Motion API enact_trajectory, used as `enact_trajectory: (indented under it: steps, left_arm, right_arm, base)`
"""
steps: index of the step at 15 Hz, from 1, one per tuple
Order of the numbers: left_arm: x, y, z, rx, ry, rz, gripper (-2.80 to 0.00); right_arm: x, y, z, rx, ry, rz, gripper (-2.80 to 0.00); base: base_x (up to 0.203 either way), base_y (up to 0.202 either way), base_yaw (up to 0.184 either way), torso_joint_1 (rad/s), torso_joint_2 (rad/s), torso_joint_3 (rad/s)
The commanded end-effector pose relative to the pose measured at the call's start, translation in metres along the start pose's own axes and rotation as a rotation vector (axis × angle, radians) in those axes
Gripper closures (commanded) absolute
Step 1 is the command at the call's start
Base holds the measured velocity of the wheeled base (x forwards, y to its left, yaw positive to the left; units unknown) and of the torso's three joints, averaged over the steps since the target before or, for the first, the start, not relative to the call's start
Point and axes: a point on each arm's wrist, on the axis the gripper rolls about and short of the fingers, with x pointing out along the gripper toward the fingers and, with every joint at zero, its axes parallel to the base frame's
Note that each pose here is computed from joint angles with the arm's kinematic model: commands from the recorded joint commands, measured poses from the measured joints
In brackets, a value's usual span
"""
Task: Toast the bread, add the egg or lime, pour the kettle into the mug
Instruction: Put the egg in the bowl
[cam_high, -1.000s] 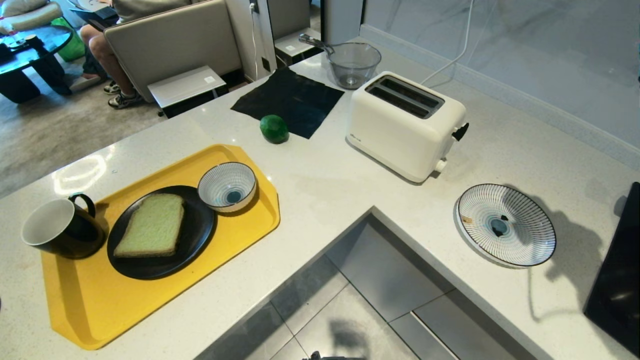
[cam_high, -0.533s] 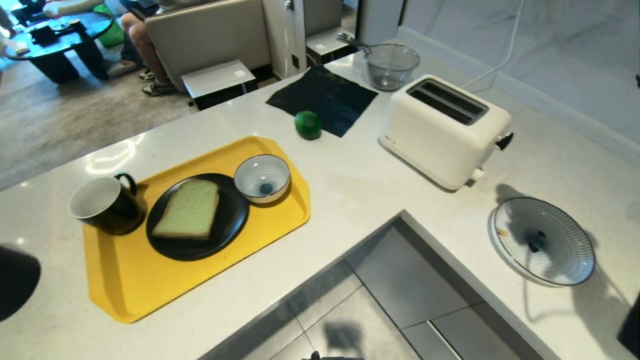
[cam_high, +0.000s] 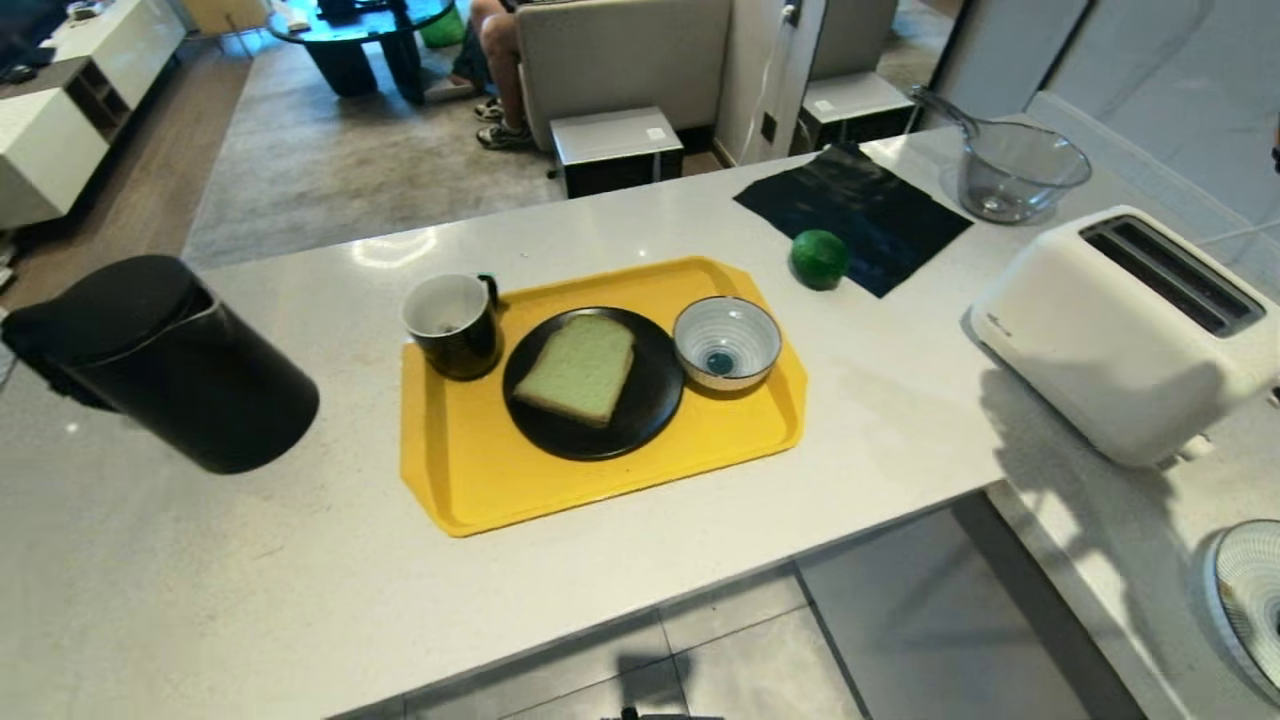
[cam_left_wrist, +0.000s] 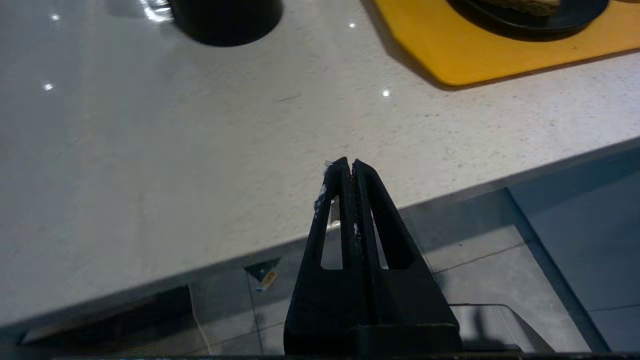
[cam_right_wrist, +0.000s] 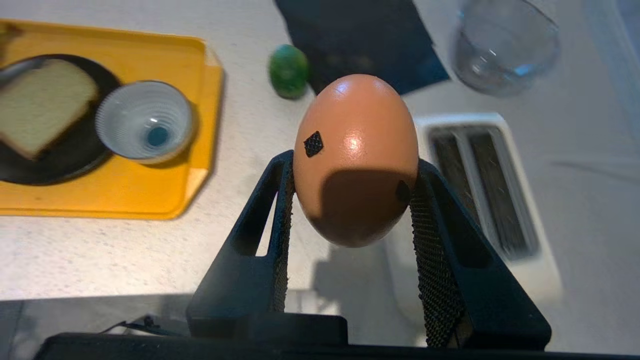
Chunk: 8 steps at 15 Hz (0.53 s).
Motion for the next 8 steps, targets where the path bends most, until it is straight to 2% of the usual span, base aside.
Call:
enact_trajectory:
  steps: [1,6,8]
  left_arm:
    - [0.001,0.0001,-0.0047,0.0,0.016,0.002,0.0]
    - [0.001,0.0001,-0.0047,0.0,0.016,0.001,0.0]
    - [0.001,0.0001,-0.0047,0.0,0.016,0.001,0.0]
  right_arm:
    - [0.002,-0.0001,-0.0009,-0.001,0.008,0.002,0.0]
    - [0.0039,0.0006,-0.0035,0.005,0.02,0.028,0.0]
    - [0.008,0.0008,-0.0059,0.008,0.034,0.044,0.0]
  base:
    - [0.001,-0.006,0.171,0.002,0.01,0.002]
    - [0.001,-0.008,0.168,0.001,0.0,0.004]
    - [-0.001,0.001,0.091,0.001,0.0,0.003]
